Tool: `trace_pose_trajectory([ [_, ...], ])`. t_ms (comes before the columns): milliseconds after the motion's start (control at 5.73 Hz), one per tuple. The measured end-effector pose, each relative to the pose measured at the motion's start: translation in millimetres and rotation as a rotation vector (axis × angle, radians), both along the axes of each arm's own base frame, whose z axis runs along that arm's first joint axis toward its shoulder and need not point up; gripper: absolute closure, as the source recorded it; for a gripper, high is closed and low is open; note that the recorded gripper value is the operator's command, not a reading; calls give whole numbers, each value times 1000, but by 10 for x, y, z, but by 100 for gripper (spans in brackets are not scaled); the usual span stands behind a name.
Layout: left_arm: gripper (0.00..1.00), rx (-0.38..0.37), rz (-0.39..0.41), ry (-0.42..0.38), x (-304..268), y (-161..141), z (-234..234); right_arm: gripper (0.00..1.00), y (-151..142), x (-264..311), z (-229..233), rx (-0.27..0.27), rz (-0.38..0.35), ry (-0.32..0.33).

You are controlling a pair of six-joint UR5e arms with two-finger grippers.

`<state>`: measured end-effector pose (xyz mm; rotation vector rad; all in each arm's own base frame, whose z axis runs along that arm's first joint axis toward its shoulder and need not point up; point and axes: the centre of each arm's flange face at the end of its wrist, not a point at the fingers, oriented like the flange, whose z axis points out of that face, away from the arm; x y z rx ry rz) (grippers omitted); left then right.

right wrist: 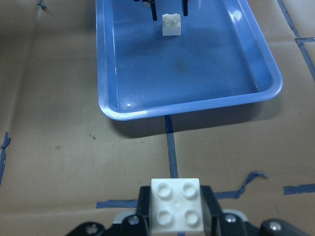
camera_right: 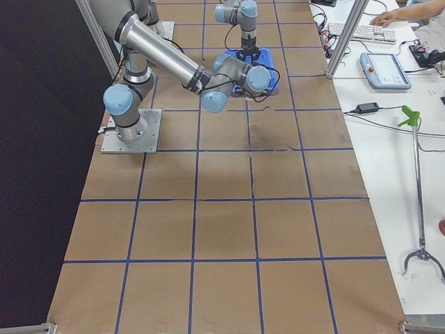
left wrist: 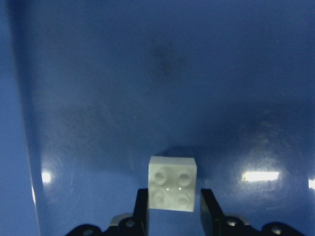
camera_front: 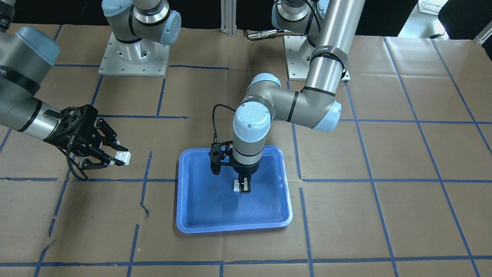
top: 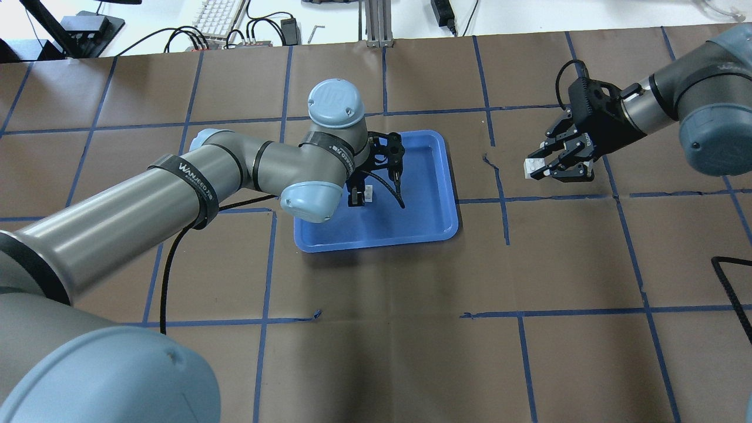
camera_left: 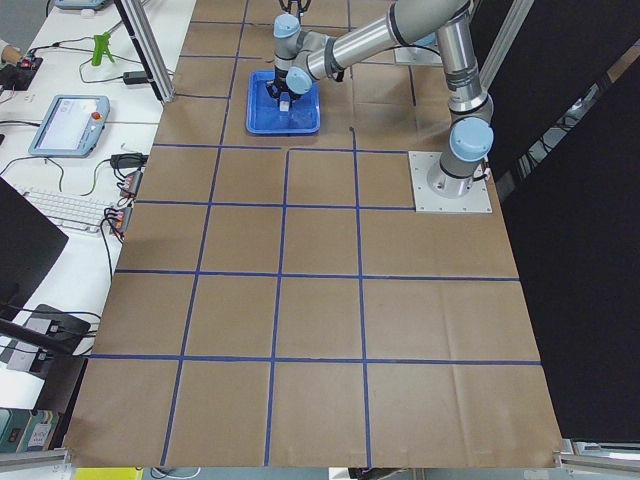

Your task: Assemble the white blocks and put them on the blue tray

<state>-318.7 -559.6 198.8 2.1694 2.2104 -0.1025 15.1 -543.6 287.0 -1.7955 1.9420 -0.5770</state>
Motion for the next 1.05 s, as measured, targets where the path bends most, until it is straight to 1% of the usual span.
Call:
trace_pose_trajectory([
  [174,5,12,15,-6,18,5,211,74,4,124,23,7,-11,-12],
  [349,5,43,59,-14,142,48,615,74,-1,190,36,6,-16,-21],
  [523,5,96,153,-21,421,214,1215,74,-10,312,36,-3,-2,-37],
  [698,5,148,289,-31,759,541,1838,74,-27,534,40,-26,27,-47],
  [872,3,173,448,-39,1039,904,2337,74,-29,853,54,-51,45,-53],
  [1047,1,169,654,-38,1214,1160,2667,74,-33,1202,16,-61,30,-63],
])
